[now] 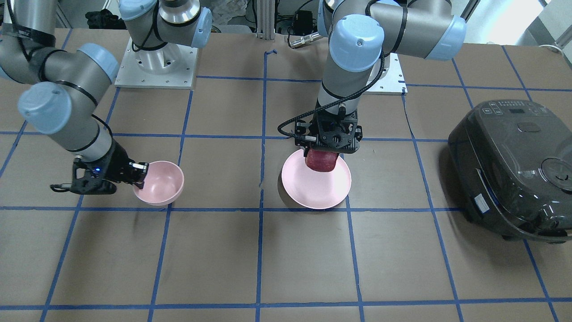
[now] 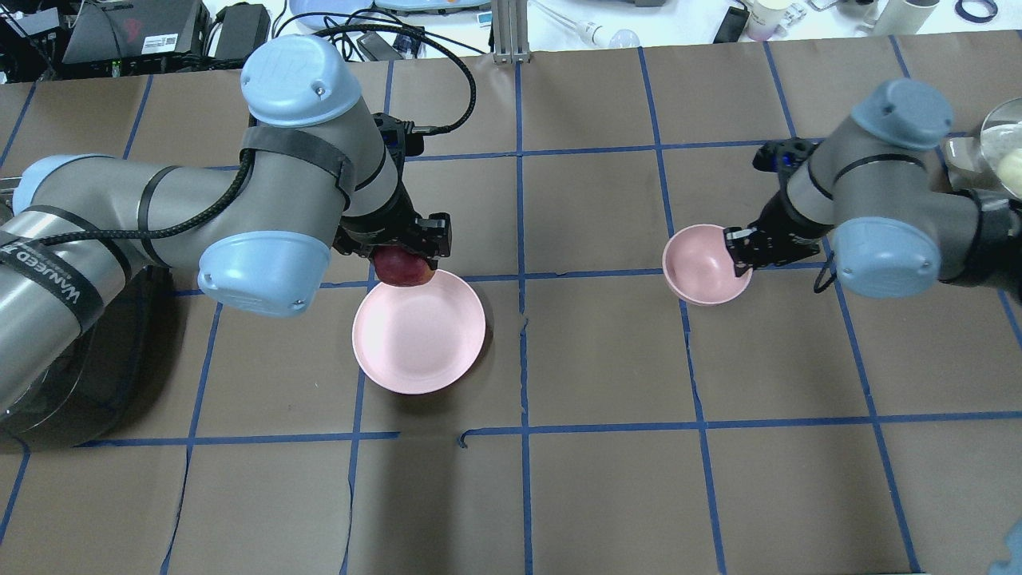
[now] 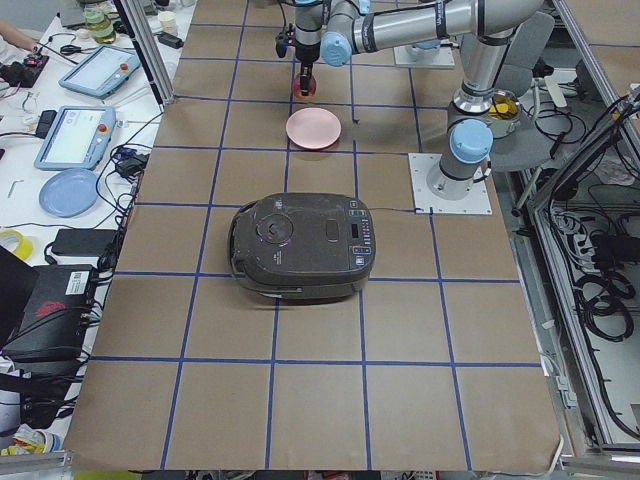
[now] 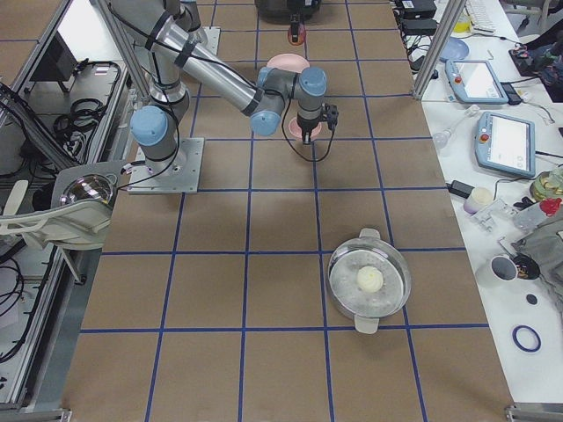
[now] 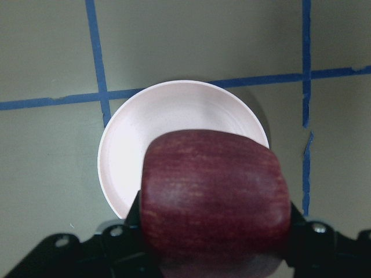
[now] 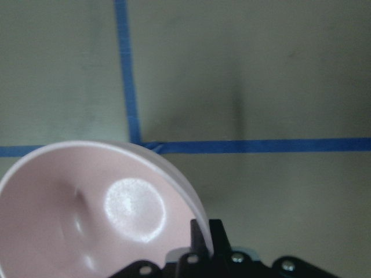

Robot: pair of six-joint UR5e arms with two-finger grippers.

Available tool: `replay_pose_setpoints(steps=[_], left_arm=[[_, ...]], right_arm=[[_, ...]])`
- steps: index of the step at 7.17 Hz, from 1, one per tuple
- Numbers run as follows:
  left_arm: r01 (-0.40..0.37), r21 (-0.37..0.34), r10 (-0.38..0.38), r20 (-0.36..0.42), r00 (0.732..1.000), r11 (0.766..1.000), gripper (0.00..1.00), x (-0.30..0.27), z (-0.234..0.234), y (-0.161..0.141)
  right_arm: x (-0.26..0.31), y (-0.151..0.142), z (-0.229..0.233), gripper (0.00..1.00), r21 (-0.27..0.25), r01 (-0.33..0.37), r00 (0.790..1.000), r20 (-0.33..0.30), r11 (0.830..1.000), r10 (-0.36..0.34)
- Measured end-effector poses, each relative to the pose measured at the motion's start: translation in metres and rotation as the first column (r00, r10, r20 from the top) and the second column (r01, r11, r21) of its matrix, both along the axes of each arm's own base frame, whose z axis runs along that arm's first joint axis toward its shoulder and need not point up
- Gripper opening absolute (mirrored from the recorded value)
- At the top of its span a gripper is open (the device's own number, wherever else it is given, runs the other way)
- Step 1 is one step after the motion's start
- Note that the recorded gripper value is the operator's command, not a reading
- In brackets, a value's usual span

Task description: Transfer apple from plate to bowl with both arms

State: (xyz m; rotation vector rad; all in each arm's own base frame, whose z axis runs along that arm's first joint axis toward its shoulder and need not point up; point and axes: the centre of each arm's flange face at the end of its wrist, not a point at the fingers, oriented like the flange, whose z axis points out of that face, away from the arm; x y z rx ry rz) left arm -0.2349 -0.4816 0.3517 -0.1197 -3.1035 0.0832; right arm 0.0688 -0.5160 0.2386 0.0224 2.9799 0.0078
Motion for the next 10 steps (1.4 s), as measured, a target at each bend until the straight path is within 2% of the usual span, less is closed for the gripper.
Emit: replay_pose_setpoints(steps=[1,2,3,4,5,6,8,9,10], left_arm=[[0.0,0.001,0.0,-0.01,1.0,1.0,0.24,-0.001,0.001,0.0],[0.0,0.005,0.0,-0.011,1.0,1.0,0.24,-0.001,0.001,0.001],[0.0,0.008,0.0,-0.011,1.0,1.0,0.24,0.0,0.002,0.001],[0.0,0.011,0.001,-0.012,1.0,1.0,0.23,0.0,0.002,0.002],[0.0,0.011,0.0,-0.013,1.0,1.0,0.23,0.0,0.003,0.002],[0.0,0.007,0.0,-0.017,1.0,1.0,0.23,-0.001,0.005,0.001],[-0.004,0.006,0.004,-0.029,1.0,1.0,0.21,-0.005,0.007,-0.002],[-0.003,0.013,0.004,-0.036,0.999,1.0,0.19,-0.008,0.005,-0.002],[-0.015,0.027,0.016,-0.05,0.999,1.0,0.19,-0.014,0.0,-0.001]], right_arm=[[0.046,0.005,-0.006,0.0,0.015,-0.025,1.0,0.015,1.0,0.025],[0.074,0.011,-0.016,0.41,0.034,-0.041,0.999,0.021,0.999,0.041],[0.085,0.017,-0.027,0.99,0.053,-0.05,0.999,0.021,0.997,0.048],[0.089,0.021,-0.033,1.0,0.066,-0.054,0.998,0.021,0.996,0.053],[0.088,0.017,-0.028,1.0,0.055,-0.055,0.998,0.013,0.997,0.054],[0.079,0.004,-0.001,1.0,0.012,-0.046,0.999,-0.018,0.999,0.046],[0.044,-0.019,0.11,1.0,-0.081,0.003,0.996,-0.093,0.997,-0.011],[0.036,-0.019,0.175,1.0,-0.108,0.015,0.993,-0.118,0.994,-0.028],[0.033,-0.013,0.233,1.0,-0.113,0.018,0.989,-0.141,0.993,-0.034]])
